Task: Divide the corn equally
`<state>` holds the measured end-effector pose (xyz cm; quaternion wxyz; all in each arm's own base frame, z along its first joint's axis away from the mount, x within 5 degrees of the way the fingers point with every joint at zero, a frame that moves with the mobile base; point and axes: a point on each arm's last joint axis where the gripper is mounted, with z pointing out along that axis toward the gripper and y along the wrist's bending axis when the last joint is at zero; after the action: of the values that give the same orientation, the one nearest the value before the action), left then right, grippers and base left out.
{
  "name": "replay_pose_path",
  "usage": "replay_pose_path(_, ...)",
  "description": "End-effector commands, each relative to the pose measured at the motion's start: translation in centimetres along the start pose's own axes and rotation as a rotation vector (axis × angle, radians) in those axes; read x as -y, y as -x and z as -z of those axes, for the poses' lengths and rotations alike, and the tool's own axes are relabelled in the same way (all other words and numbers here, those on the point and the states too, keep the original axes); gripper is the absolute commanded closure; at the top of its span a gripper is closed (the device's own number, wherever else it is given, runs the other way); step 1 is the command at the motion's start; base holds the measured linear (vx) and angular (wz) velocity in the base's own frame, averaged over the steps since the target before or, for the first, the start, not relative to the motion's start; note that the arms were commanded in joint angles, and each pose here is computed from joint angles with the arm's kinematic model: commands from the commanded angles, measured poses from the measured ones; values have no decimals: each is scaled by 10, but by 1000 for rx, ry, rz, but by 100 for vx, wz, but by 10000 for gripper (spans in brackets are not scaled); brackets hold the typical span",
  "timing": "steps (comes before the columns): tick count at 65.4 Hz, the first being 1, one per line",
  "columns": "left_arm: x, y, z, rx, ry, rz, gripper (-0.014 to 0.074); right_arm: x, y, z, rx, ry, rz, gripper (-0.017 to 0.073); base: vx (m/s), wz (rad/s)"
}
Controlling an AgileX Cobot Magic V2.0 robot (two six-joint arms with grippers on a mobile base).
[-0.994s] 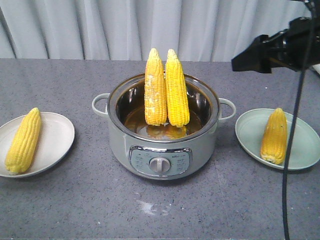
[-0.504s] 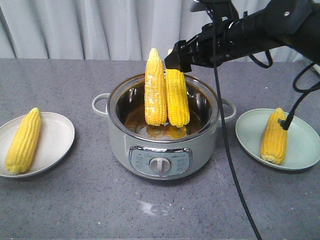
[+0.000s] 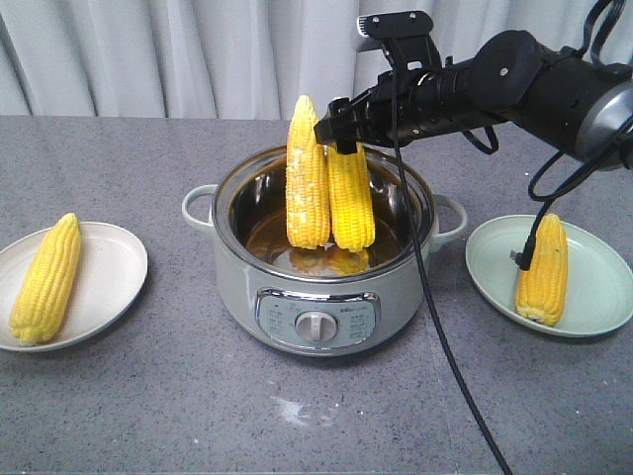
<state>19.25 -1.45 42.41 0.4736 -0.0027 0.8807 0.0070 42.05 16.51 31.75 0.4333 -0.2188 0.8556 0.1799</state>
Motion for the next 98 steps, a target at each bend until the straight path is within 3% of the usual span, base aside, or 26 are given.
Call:
replay_pose_path(1,0,10,10,91,-9,8,5,-1,29,25,155,-40,7,-3,0,0)
replay_pose_path(18,0,10,10,90,-9,8,5,2,26,19,151,-61,26,14,0,0)
replay_pose_path(36,0,10,10,88,-9,8,5,4,21,9,131,-58,9,86,0,0)
replay_pose_path(46,0,10,10,88,-9,8,5,4,21,9,132,-58,9,184,0,0)
replay_pose_path(57,0,10,10,88,-9,8,5,4,21,9,132,-58,9,367,0,0)
replay_pose_path(69,0,10,10,88,-9,8,5,3,21,9,137,-40,-24,497,0,0)
replay_pose_path(84,0,10,10,88,-8,8,5,-1,28,24,154,-27,-23,500,0,0)
replay_pose_path(98,0,10,10,88,-8,8,5,-12,47,80,194,-13,20,500,0,0)
